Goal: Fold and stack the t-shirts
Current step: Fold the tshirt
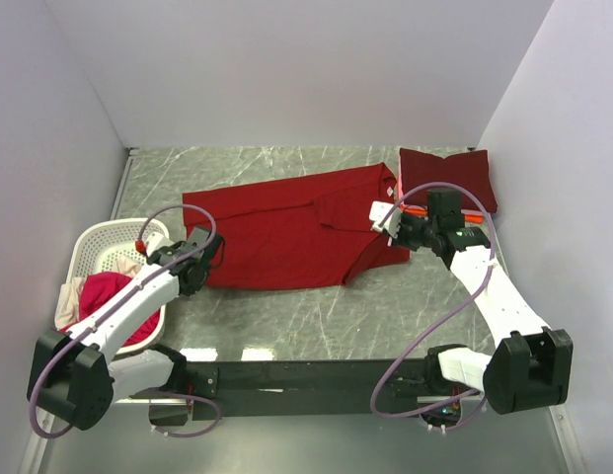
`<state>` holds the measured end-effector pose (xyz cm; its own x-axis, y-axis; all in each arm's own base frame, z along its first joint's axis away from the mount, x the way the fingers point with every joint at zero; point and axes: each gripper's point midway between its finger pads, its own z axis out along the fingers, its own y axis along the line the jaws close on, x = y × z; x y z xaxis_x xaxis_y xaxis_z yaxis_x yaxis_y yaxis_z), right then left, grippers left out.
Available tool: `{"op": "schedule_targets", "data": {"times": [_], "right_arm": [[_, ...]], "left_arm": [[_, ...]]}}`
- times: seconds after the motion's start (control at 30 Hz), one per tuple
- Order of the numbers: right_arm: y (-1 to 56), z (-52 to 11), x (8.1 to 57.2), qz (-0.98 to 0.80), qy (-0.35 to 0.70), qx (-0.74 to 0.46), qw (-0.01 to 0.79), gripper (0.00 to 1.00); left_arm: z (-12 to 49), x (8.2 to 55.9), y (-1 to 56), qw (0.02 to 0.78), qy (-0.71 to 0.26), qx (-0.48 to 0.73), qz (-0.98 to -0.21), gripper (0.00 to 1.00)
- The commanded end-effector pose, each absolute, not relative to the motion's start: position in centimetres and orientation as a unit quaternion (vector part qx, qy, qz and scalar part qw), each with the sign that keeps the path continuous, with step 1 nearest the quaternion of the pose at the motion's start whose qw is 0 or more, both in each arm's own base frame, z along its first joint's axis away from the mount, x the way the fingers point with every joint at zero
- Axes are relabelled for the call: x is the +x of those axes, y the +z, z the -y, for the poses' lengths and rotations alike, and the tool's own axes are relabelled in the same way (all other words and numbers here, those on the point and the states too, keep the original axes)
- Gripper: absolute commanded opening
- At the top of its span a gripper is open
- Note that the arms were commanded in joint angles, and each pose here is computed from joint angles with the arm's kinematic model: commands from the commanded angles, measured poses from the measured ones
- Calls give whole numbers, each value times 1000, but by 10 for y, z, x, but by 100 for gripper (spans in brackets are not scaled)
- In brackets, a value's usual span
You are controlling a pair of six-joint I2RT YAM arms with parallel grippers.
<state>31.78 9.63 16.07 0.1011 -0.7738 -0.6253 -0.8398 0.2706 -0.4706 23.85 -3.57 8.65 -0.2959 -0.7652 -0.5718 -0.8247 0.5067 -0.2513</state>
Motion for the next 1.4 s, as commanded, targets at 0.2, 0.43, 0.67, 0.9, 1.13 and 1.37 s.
{"op": "schedule_targets", "data": {"times": [0.2,0.43,0.67,0.9,1.13,1.37], "right_arm": [[222,-103,349,-640,6,-562,524,0],[238,-102,363,-635,-8,-546,547,0],[252,-102,383,-636,-18,-525,565,0],[262,-101,405,-643,-22,-505,575,0],[273,-104,429,-651,-14,-485,584,0],[270,-103,453,-664,-18,-470,582,0]], "left_arm": [[19,266,110,358,19,-506,-785,0],[8,280,110,356,25,-505,-786,0],[16,299,113,350,13,-489,-799,0],[27,301,106,331,-1,-469,-819,0],[23,302,110,338,6,-468,-816,0],[24,319,108,337,18,-464,-819,1]]}}
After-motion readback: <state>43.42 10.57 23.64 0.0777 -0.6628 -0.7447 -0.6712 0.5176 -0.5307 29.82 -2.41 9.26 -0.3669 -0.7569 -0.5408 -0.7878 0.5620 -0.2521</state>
